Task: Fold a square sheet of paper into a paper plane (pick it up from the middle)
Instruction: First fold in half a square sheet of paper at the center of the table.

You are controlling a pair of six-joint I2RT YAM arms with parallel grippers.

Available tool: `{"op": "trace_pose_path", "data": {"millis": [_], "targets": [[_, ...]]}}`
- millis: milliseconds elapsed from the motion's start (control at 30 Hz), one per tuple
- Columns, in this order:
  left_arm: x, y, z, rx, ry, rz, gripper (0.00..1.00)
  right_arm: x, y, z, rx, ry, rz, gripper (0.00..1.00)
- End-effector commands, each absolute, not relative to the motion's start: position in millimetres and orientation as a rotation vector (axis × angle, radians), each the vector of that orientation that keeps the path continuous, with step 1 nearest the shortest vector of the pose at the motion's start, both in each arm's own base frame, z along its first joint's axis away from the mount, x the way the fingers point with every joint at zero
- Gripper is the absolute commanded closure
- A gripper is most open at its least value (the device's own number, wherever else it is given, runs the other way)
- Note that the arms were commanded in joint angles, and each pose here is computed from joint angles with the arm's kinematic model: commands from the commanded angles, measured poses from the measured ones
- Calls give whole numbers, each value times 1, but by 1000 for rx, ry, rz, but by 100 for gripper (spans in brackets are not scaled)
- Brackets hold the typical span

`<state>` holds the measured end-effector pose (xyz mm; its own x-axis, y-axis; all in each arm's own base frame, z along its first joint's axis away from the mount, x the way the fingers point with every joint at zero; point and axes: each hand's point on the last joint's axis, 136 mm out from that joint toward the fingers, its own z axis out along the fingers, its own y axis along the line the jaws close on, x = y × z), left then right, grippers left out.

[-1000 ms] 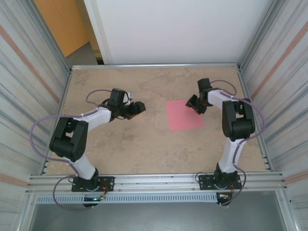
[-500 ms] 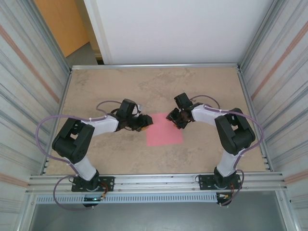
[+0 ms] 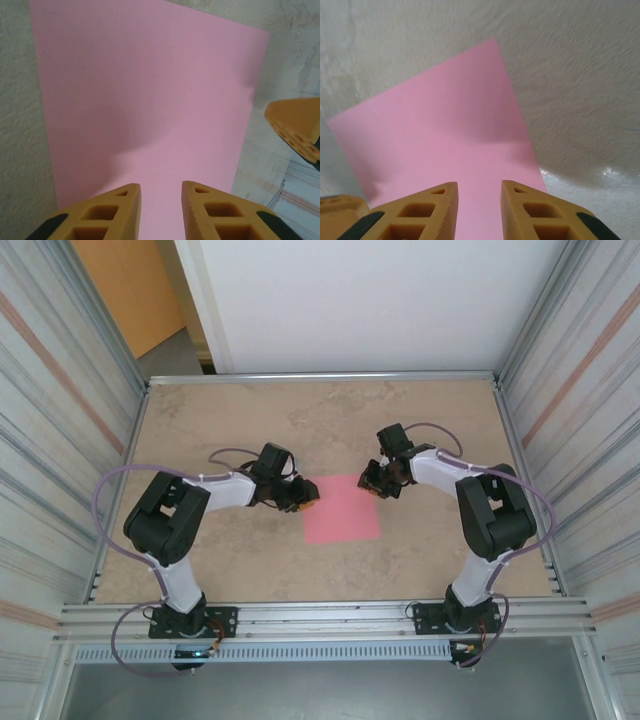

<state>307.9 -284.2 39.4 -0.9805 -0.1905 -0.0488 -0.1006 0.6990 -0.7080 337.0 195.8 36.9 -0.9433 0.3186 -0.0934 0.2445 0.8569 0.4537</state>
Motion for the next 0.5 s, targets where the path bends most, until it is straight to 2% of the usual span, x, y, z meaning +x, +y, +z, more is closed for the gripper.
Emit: {"op": "trace_pose_path", "data": {"millis": [0, 133, 467], "targets": [[309, -283, 32, -259, 2819, -1123, 75, 324, 201, 30, 279, 2940, 667, 74], [307, -283, 25, -269, 2839, -1119, 79, 320, 202, 21, 267, 2973, 665, 77], [303, -277, 11, -298, 2872, -1068, 80, 311, 199, -1, 280, 3036, 629, 81]]}}
